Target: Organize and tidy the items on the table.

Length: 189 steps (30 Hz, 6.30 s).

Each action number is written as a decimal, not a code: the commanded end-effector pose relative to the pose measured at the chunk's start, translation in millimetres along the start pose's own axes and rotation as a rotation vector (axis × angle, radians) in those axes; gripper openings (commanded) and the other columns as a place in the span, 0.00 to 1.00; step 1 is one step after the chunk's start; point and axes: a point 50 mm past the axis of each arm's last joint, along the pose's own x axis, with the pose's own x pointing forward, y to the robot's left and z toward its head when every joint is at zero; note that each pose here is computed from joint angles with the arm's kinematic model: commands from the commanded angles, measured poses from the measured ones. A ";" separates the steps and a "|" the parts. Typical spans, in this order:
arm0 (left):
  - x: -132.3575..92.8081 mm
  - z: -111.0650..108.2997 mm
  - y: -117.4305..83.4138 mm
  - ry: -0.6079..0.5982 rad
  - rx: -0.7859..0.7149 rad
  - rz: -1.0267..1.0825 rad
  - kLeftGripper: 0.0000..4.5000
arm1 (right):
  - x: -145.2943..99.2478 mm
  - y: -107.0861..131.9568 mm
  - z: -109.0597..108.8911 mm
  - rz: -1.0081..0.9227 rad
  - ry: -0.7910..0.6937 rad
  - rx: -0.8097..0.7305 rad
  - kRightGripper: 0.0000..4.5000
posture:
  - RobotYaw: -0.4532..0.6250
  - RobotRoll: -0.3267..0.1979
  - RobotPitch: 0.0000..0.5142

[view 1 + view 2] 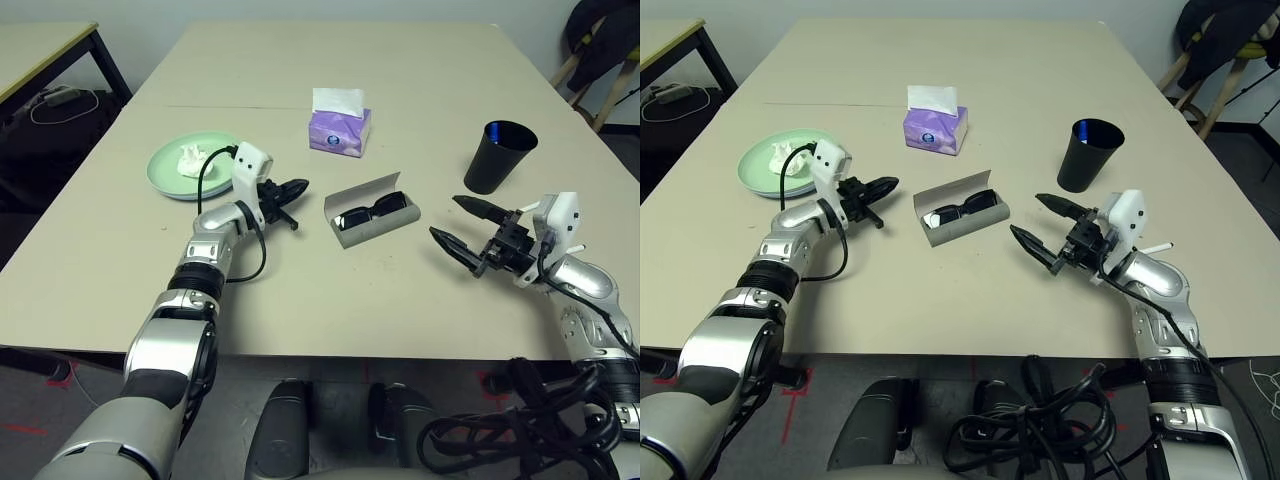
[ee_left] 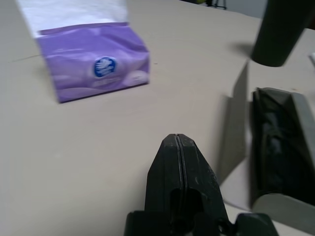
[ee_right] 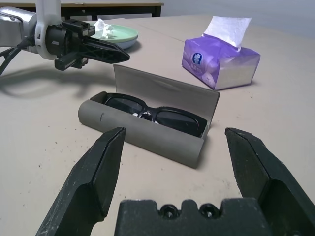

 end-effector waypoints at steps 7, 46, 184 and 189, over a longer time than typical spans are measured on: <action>7.8 -7.7 -30.2 0.031 0.086 -0.245 0.01 | -4.5 -3.3 -9.1 -0.011 0.011 0.001 1.00 | 0.49 0.62 0.14; -17.5 17.2 -72.9 -0.083 0.191 -0.465 1.00 | -25.7 -63.6 36.0 0.980 1.064 -0.588 1.00 | 0.55 0.62 0.13; -30.7 47.5 -29.1 -0.124 0.187 -0.222 1.00 | 64.4 -104.6 150.2 -0.653 -0.186 0.041 0.07 | 0.48 0.62 0.18; -30.0 45.9 -29.9 -0.127 0.170 -0.206 1.00 | 63.1 -109.8 145.2 -0.724 -0.171 0.062 0.07 | 0.48 0.62 0.18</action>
